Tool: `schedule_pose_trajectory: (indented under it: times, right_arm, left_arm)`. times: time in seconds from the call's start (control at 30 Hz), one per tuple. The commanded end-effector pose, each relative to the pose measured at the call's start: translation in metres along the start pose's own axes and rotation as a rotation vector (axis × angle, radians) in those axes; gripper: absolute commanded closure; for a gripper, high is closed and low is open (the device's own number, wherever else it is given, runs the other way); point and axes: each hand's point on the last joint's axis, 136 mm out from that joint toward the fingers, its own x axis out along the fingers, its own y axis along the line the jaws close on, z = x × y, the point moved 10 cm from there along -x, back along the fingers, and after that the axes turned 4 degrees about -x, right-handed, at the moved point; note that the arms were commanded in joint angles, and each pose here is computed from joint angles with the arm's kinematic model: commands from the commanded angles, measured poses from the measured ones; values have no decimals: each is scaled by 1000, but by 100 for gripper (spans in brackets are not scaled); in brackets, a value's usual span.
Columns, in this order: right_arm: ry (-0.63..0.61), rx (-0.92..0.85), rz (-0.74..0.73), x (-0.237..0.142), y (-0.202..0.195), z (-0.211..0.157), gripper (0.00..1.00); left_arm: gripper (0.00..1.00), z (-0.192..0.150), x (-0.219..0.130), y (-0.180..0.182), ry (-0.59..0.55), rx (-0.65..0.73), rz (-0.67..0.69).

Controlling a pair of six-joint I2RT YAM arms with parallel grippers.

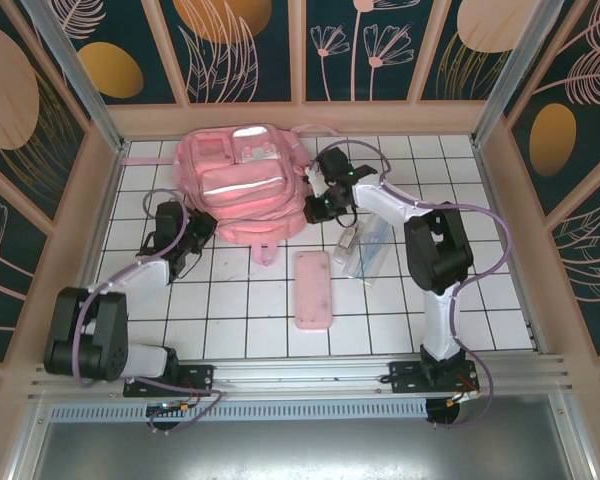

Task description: Pack the student bag

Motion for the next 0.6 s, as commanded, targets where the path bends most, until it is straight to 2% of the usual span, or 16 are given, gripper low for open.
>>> schedule_pose_trajectory:
  times: [0.0,0.07,0.1,0.17,0.2,0.4,0.57]
  right_arm:
    - [-55,-56,249,-24,56,-1,100]
    - [-82,-93,351,-21,82,3,100]
    - [-94,-105,387,-17,93,6,100]
    - [-118,-127,440,-9,111,13,100]
    - [-138,-135,457,-3,117,17,100]
    - [-228,-105,533,21,130,52,100]
    - [-310,-166,605,5,150,78,100]
  left_arm:
    - [100,38,12,-31,-176,93,-51]
    - [100,47,20,-41,-190,104,-51]
    - [88,51,23,-47,-193,112,-54]
    - [28,58,27,-55,-193,115,-34]
    - [2,61,27,-57,-194,112,-8]
    - [1,58,-9,-59,-227,106,28]
    - [1,28,-37,-33,-146,-51,-70]
